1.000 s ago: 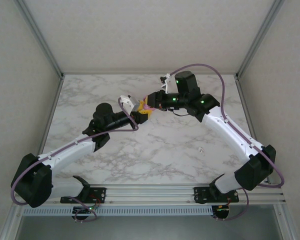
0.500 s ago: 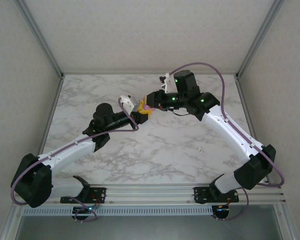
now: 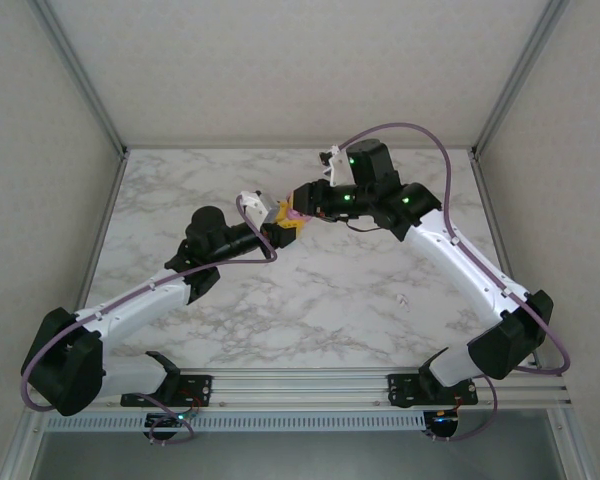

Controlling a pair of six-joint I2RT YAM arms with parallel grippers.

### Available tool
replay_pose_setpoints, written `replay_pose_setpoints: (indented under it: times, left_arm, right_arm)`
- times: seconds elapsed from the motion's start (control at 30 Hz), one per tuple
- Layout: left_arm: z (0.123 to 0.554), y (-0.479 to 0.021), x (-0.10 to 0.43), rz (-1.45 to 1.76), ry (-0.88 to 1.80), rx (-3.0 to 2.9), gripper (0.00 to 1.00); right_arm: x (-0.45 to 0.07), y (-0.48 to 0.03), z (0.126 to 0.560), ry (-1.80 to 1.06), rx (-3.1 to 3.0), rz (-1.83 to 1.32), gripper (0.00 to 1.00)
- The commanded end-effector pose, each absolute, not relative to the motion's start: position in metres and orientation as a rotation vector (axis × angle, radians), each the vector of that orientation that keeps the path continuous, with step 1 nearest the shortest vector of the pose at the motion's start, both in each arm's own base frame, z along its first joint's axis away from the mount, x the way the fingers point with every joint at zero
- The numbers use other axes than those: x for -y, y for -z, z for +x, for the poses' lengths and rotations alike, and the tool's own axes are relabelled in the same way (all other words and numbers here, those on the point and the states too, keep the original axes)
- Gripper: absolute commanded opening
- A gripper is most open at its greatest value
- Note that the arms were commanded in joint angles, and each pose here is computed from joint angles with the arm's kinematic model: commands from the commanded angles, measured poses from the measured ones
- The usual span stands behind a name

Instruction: Insert wireless bluetooth earbuds into charging case

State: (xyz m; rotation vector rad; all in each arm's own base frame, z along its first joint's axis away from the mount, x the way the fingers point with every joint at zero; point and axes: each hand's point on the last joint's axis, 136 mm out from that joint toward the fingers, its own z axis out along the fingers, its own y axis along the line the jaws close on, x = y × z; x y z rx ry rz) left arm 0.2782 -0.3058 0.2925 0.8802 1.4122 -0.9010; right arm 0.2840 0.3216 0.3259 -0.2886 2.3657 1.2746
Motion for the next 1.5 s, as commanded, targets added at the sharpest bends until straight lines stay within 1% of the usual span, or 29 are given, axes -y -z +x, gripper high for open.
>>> replay_pose_setpoints:
  times: [0.0,0.17,0.3,0.63,0.73,0.9,1.07,1.13,1.17,1.23,1.3,1.47]
  left_arm:
    - [0.270,-0.332,0.303,0.864,0.906,-1.293,0.25]
    - [0.270,-0.332,0.303,0.864,0.904,-1.294,0.25]
    - [0.270,-0.331,0.303,0.865,0.902,-1.297,0.25]
    - [0.270,-0.327,0.301,0.865,0.882,-1.310,0.25]
    - [0.270,-0.327,0.300,0.865,0.877,-1.310,0.25]
    - [0.268,-0.328,0.298,0.866,0.870,-1.309,0.25]
    - [0.266,-0.329,0.295,0.867,0.864,-1.308,0.25]
    - [0.265,-0.329,0.295,0.871,0.864,-1.308,0.25]
    - [0.264,-0.329,0.295,0.872,0.865,-1.309,0.25]
    - [0.264,-0.328,0.295,0.872,0.867,-1.311,0.25]
    - [0.262,-0.329,0.295,0.879,0.870,-1.311,0.25]
    - [0.259,-0.331,0.294,0.878,0.882,-1.309,0.25]
  right_arm:
    - [-0.317,-0.324,0.290,-1.208,-2.377,-0.279,0.35]
    - [-0.318,-0.332,0.289,-1.219,-2.351,-0.298,0.37]
    - [-0.318,-0.338,0.288,-1.227,-2.333,-0.306,0.42]
    - [-0.312,-0.361,0.278,-1.240,-2.237,-0.367,0.44]
    - [-0.304,-0.369,0.276,-1.211,-2.185,-0.374,0.45]
    - [-0.282,-0.376,0.280,-1.083,-2.111,-0.336,0.47]
    - [-0.248,-0.367,0.296,-0.883,-2.085,-0.199,0.52]
    - [-0.238,-0.363,0.301,-0.837,-2.088,-0.143,0.57]
    - [-0.234,-0.362,0.303,-0.826,-2.087,-0.129,0.58]
    - [-0.230,-0.360,0.307,-0.827,-2.091,-0.101,0.58]
    - [-0.224,-0.356,0.312,-0.842,-2.114,-0.045,0.65]
    - [-0.234,-0.350,0.325,-1.042,-2.193,-0.008,0.69]
